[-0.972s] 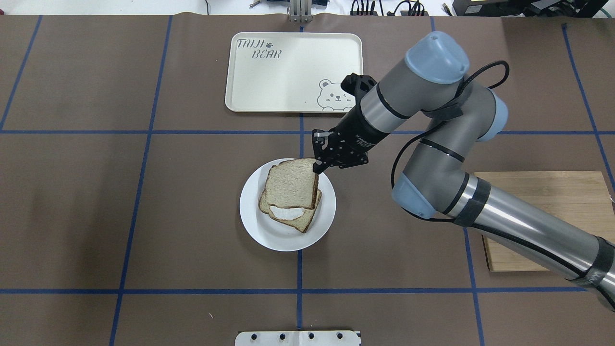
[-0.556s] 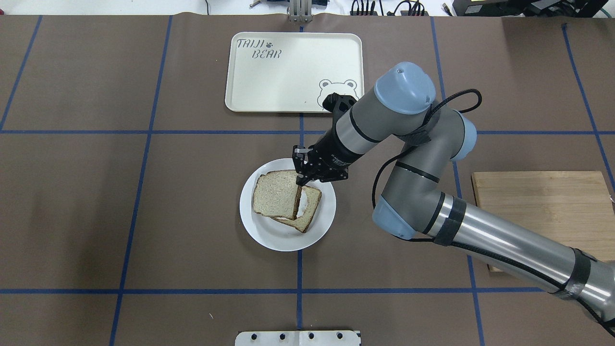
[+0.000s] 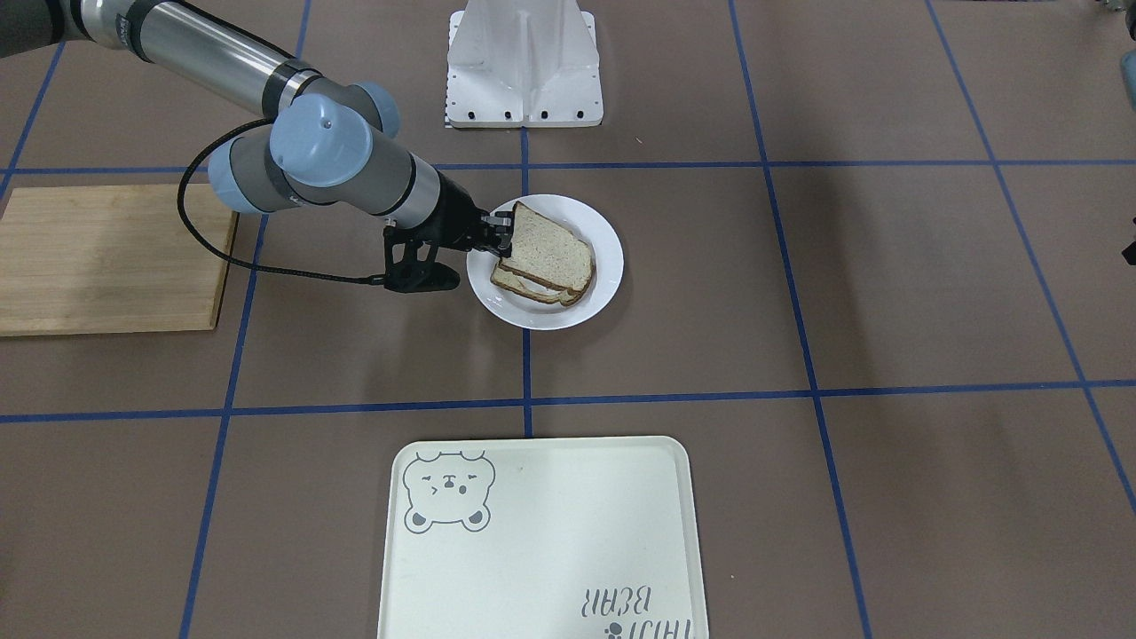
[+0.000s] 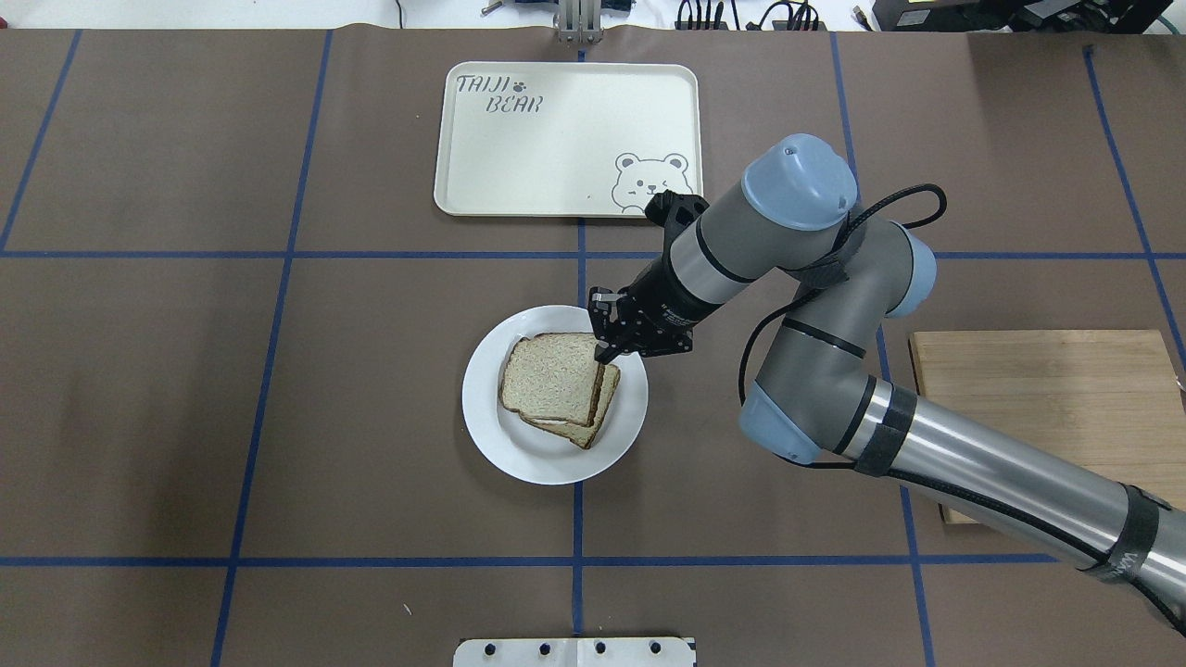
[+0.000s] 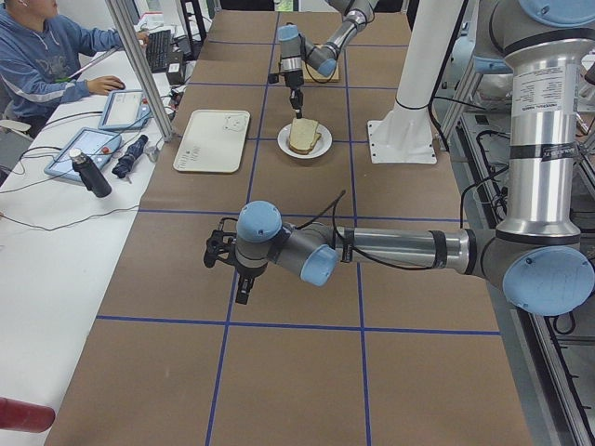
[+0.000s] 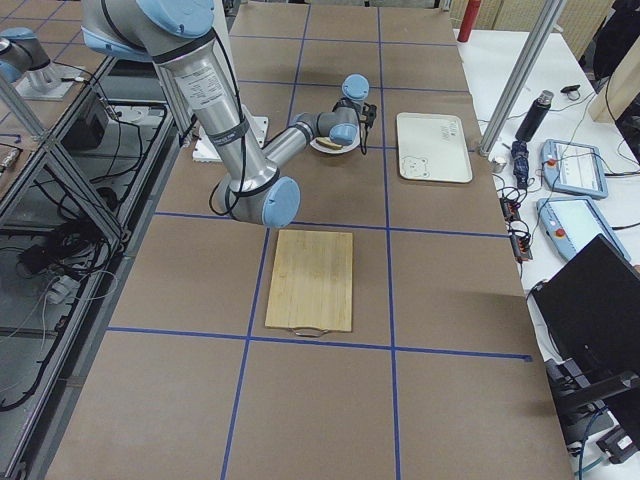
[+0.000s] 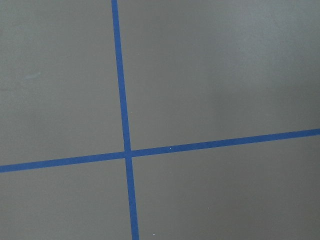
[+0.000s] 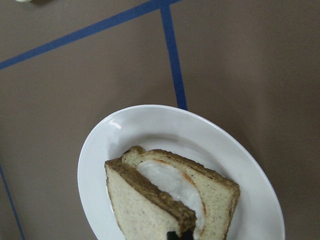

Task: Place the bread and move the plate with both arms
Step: 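Lower the bread onto the egg toast and open the right gripper, then raise the right gripper away while the left arm reaches toward the plate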

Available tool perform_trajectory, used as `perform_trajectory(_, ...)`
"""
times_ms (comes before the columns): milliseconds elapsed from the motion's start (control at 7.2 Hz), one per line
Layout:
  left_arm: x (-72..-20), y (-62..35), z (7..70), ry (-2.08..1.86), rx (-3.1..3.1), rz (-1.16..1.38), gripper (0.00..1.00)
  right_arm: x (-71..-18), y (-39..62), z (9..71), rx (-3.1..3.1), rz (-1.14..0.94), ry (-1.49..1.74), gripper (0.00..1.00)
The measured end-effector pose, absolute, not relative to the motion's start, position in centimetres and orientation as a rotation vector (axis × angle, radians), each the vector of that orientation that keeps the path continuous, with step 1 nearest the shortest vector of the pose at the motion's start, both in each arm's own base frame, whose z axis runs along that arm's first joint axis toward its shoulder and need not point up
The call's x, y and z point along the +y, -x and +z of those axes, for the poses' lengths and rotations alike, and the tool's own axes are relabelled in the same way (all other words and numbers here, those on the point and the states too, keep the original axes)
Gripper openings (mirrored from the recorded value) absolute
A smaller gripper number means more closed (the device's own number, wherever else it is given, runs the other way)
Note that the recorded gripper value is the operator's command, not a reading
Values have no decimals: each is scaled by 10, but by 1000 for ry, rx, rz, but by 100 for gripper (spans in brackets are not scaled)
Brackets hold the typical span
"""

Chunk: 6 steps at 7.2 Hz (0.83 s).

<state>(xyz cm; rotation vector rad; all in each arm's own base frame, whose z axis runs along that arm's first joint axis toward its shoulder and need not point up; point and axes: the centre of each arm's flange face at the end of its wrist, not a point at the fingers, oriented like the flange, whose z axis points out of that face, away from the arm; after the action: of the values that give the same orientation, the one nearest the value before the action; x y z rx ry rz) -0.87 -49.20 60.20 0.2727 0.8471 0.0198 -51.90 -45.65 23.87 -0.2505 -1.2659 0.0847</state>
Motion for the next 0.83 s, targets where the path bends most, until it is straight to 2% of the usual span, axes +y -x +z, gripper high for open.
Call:
perform_trajectory(139, -492, 9, 601, -274, 847, 20, 99, -454, 522, 244, -1258, 87, 249, 24)
perform_trajectory(278, -492, 9, 600, -272, 849, 15, 99, -450, 528, 247, -1251, 92, 239, 91)
perform_trajectory(417, -492, 9, 599, -269, 851, 3, 99, -446, 532, 248, -1248, 93, 236, 100)
perform_trajectory(833, -493, 7, 594, -257, 860, -35, 99, -442, 528, 255, -1244, 97, 236, 100)
